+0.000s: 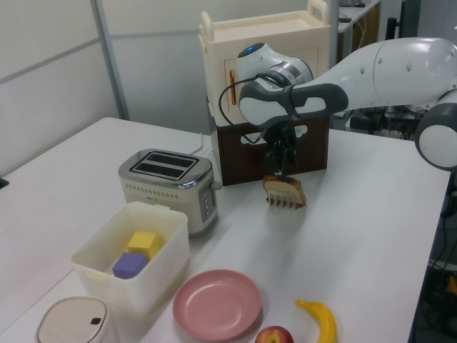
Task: Put the bread in the toaster
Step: 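Lower the open gripper onto the bread slice standing in the metal rack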
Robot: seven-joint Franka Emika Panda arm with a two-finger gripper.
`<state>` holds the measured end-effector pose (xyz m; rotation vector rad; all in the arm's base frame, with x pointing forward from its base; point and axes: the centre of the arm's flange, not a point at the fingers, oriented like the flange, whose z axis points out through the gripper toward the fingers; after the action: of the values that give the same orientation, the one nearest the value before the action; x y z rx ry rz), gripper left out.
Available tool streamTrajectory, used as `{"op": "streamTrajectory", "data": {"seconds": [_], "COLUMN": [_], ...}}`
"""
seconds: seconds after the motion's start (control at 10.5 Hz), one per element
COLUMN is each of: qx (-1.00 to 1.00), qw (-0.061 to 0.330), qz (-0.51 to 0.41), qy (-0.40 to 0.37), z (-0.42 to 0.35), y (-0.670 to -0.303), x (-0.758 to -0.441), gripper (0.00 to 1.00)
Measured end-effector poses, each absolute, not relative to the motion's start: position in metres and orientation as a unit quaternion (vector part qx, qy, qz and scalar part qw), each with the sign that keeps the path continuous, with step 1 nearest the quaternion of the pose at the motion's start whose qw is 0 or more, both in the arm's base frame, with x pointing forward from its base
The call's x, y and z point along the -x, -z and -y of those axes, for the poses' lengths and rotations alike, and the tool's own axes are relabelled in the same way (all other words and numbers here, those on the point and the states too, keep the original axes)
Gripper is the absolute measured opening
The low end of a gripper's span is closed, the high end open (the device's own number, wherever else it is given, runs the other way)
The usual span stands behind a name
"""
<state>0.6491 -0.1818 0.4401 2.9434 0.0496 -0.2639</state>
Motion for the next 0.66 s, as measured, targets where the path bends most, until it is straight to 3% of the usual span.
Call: {"op": "streamTrajectory", "data": {"seconds": [0.19,0.28,0.38,0.66], "qx": [-0.991,-0.991,-0.991,-0.991], "qw": [0.092,0.091,0.091,0.091], "qz": [-0.023,-0.025,-0.027,-0.029], "qy": [0.090,0.090,0.090,0.093], "z": [0.1802,0.1788,0.1777,0.1770], "y": [-0.4393,-0.4386,-0.4378,-0.4348], "x": [-0.6497,-0.6502,-0.6506,-0.6512], "gripper": [0.36,0.32,0.30,0.49]}}
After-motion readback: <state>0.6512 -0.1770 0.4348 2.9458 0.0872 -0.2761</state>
